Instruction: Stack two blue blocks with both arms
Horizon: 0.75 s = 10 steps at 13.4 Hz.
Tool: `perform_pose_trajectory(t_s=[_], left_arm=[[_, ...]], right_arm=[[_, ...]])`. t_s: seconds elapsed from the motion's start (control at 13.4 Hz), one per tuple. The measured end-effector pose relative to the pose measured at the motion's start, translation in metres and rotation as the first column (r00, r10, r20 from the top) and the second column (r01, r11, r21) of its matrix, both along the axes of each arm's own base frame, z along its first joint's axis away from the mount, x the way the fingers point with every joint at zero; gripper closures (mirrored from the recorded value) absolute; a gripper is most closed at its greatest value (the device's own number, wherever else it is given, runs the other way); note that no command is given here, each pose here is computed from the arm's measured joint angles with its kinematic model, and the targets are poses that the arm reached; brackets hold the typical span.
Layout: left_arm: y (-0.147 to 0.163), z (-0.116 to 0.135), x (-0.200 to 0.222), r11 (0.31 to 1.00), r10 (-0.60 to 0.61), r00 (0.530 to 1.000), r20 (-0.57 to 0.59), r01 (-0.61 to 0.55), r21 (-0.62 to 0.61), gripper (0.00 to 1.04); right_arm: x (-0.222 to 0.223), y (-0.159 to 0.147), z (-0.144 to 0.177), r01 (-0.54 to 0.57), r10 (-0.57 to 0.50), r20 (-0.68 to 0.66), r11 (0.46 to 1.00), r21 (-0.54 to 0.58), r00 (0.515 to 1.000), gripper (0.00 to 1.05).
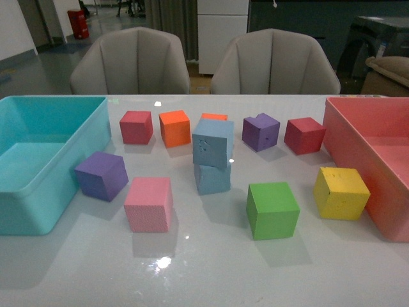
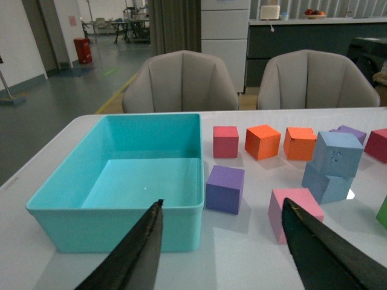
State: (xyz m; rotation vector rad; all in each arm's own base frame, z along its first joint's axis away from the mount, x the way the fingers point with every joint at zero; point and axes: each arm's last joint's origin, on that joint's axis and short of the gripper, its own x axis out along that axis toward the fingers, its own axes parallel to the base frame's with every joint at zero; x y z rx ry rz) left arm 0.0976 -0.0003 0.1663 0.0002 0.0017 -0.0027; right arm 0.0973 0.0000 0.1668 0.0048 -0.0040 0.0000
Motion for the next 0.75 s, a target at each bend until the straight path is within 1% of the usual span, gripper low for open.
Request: perform_pose_trajectory(t_s=[0.07, 0.15, 0.75], left_arm=[[0.0, 0.0, 0.0, 1.0, 0.0, 1.0, 0.0, 0.0, 0.0, 0.2], [0.0, 0.0001, 0.0, 1.0, 0.0, 1.0, 0.001, 0.0, 0.0, 0.07], [0.0, 0.0001, 0.0, 1.0, 0.0, 1.0, 0.001, 0.0, 0.0, 0.07]], right_arm=[[0.0, 0.0, 0.0, 0.0, 0.0, 0.0, 1.0, 0.0, 1.0, 0.06], [0.0, 0.0, 0.0, 0.0, 0.0, 0.0, 1.0, 0.0, 1.0, 0.06], [0.0, 0.0, 0.0, 0.0, 0.0, 0.0, 1.0, 0.0, 1.0, 0.06]])
